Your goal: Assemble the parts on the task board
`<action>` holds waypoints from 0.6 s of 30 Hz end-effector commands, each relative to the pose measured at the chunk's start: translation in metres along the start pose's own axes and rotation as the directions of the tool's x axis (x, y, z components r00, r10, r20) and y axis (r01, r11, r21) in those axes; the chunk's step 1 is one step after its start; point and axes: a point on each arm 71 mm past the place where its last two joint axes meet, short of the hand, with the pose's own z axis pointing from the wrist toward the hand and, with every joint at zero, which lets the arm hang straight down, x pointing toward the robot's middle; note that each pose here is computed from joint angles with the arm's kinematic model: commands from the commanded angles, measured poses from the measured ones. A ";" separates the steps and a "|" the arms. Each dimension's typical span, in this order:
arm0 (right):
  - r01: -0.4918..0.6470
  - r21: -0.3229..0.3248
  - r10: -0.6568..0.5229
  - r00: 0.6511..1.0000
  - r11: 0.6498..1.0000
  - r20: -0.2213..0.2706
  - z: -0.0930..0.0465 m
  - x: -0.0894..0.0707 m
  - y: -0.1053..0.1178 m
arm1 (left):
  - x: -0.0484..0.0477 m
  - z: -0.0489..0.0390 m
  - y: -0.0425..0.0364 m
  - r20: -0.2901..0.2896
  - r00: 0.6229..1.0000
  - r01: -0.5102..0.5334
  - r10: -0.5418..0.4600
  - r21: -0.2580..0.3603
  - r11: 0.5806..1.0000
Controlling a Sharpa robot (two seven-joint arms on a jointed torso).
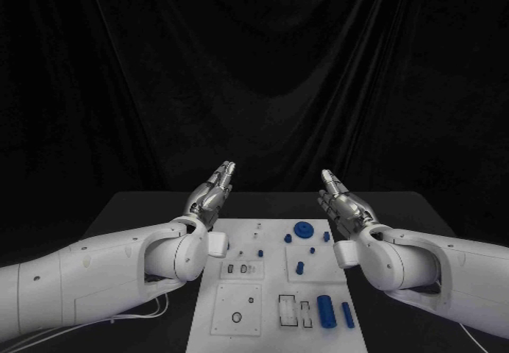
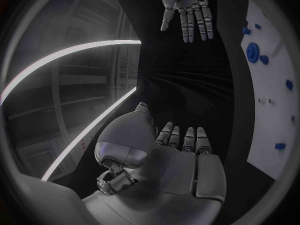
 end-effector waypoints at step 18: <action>-0.136 0.158 0.160 0.976 0.978 -0.149 0.003 -0.009 -0.002 | -0.0048 0.0051 -0.0124 -0.100 0.968 0.235 -0.229 0.056 0.970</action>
